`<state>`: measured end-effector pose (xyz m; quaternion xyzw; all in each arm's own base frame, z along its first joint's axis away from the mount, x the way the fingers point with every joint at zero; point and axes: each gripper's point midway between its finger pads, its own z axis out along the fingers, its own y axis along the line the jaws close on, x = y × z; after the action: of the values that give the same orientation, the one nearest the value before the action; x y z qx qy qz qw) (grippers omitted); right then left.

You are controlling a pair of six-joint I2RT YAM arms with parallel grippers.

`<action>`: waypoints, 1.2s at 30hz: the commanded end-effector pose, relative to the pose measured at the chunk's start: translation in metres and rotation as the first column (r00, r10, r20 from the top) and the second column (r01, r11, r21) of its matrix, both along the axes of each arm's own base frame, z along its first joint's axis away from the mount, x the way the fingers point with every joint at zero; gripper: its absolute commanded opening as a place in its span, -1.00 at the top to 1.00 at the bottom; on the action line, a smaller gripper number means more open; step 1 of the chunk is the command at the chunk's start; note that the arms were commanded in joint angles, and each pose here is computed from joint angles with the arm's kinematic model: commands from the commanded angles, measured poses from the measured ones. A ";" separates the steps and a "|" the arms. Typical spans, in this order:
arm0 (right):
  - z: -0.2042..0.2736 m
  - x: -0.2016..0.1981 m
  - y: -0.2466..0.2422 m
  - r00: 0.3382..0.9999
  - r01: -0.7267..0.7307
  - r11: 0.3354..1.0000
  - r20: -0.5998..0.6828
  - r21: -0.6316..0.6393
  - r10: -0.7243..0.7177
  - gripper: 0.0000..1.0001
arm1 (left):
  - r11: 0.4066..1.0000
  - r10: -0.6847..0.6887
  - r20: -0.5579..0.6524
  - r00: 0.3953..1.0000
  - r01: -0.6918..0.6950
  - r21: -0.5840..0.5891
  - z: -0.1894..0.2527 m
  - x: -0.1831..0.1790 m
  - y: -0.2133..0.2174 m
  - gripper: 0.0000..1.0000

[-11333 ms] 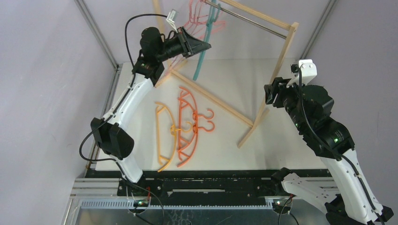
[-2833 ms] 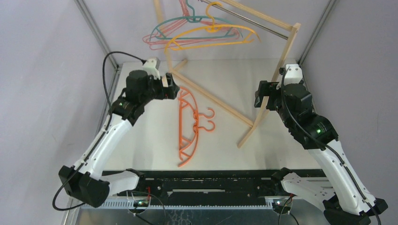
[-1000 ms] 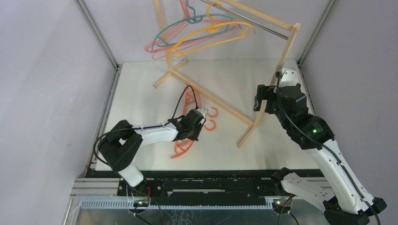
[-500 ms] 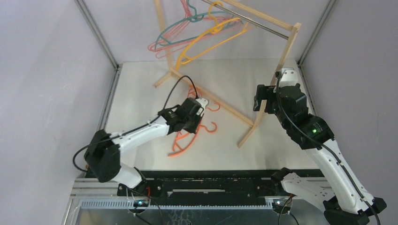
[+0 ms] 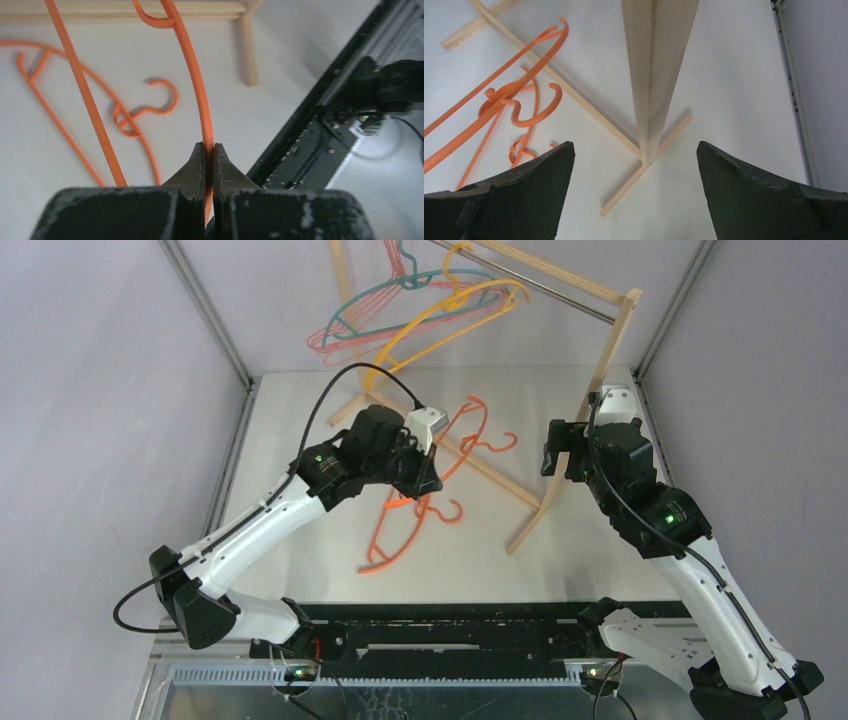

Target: Organize the hangers

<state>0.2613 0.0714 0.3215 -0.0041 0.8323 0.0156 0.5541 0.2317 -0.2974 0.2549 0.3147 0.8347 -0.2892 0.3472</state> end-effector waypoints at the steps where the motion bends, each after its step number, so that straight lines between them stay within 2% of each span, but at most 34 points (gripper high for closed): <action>1: 0.011 0.002 -0.006 0.998 0.041 0.999 0.047 0.022 -0.042 -1.00 | 0.971 -0.099 0.080 0.992 0.114 -0.210 0.079 -0.016 -0.015 1.00; 5: 0.012 0.002 -0.012 0.996 0.068 0.998 0.054 0.014 -0.069 -1.00 | 0.914 -0.151 0.097 0.984 0.176 -0.366 0.119 -0.019 -0.024 1.00; 9: 0.016 0.000 -0.028 0.985 0.154 0.988 0.077 0.006 -0.154 -1.00 | 0.811 -0.153 0.141 0.978 0.206 -0.547 0.164 -0.008 -0.029 1.00; 16: 0.019 -0.002 -0.036 0.978 0.186 0.983 0.095 -0.004 -0.184 -1.00 | 0.670 -0.142 0.249 0.958 0.278 -0.689 0.236 0.000 -0.033 1.00; 20: 0.018 0.000 -0.034 0.979 0.181 0.983 0.092 0.002 -0.181 -1.00 | 0.592 -0.181 0.296 0.938 0.344 -0.729 0.270 -0.001 -0.039 0.99; 26: 0.017 0.001 -0.035 0.980 0.181 0.983 0.090 -0.014 -0.179 -1.00 | 0.543 -0.193 0.294 0.936 0.351 -0.763 0.282 0.013 -0.047 0.99; 36: 0.015 0.000 -0.039 0.977 0.198 0.980 0.081 -0.015 -0.196 -1.00 | 0.574 -0.197 0.239 0.951 0.309 -0.758 0.255 0.026 -0.054 1.00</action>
<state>0.2599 0.0368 0.3306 0.0544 0.8151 -0.0471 0.5748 0.2694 -0.3588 0.4884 0.2477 0.5810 -0.6413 0.4357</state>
